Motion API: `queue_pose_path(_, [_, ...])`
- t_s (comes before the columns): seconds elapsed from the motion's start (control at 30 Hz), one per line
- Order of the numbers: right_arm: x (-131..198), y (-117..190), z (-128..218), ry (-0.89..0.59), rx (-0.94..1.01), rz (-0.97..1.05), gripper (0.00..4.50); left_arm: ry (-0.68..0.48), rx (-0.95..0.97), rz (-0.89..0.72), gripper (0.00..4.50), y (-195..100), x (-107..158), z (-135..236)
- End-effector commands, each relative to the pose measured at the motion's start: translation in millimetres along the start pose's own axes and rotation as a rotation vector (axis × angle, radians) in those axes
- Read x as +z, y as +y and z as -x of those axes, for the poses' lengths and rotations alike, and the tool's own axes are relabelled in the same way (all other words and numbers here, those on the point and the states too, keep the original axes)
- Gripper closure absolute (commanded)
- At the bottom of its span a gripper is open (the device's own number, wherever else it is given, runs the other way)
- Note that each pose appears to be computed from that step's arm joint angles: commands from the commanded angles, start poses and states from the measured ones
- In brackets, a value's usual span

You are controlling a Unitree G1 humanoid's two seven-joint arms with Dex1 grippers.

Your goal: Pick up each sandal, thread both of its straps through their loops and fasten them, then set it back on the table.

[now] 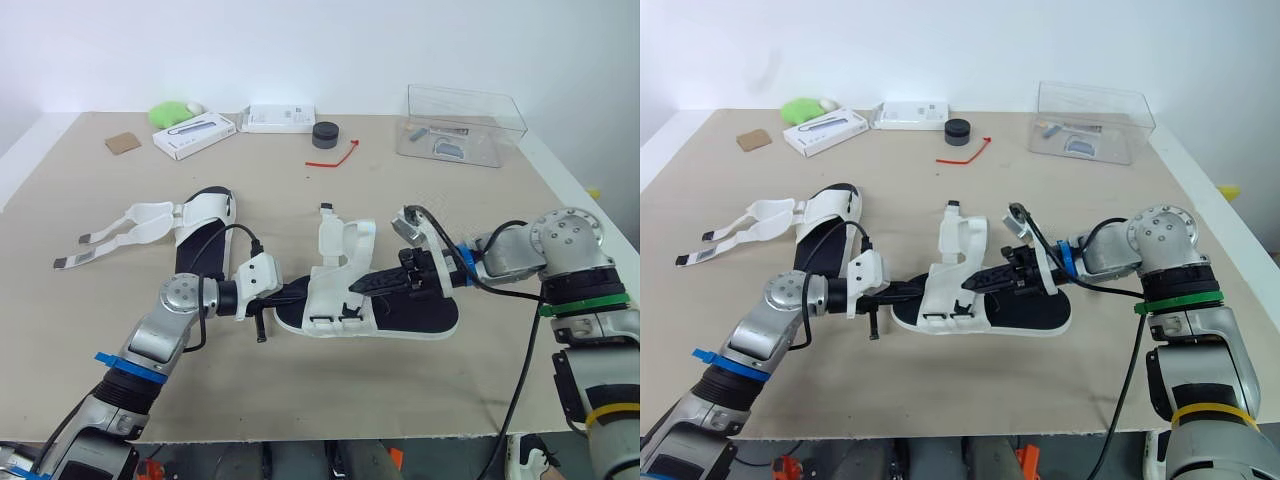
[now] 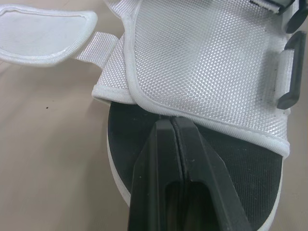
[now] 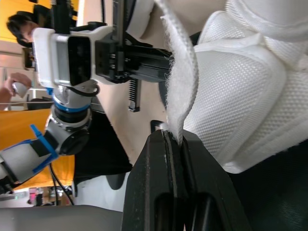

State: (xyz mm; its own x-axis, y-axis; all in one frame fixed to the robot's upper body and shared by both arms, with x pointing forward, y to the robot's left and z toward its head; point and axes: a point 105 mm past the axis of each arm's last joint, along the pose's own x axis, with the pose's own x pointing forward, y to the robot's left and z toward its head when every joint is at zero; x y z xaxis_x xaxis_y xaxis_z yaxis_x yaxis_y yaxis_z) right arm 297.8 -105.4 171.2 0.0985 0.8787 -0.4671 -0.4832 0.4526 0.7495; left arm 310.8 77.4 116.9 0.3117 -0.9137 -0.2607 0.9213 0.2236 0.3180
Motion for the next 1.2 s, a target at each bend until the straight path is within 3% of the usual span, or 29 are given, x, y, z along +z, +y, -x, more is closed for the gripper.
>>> queue_pose_path(0.03, [-3.8, 2.5, 1.9, 0.025, -0.036, 0.058, 4.44, 0.028, 0.013, 0.006, 4.5, 0.1, -6.5, 0.2])
queue_pose_path(0.63, [-19.5, 25.9, -4.5, 0.115, -0.067, 0.342, 4.44, 0.027, 0.009, 0.006, 4.5, -0.8, -6.7, -5.8])
queue_pose_path(1.07, [-36.4, 25.2, -8.0, 0.13, -0.076, 0.389, 4.44, 0.028, 0.006, 0.009, 4.5, -1.5, -7.6, -7.6])
queue_pose_path(1.13, [-33.6, 26.9, -7.1, 0.106, -0.079, 0.404, 3.77, 0.028, 0.007, 0.009, 4.5, -0.8, -7.7, -7.7])
queue_pose_path(1.17, [-30.8, 28.1, -6.1, 0.091, -0.082, 0.413, 3.73, 0.028, 0.008, 0.009, 4.5, -0.5, -7.6, -7.8])
queue_pose_path(1.2, [-26.5, 29.3, -5.0, 0.069, -0.087, 0.42, 3.18, 0.028, 0.007, 0.009, 4.5, -0.3, -7.4, -7.8])
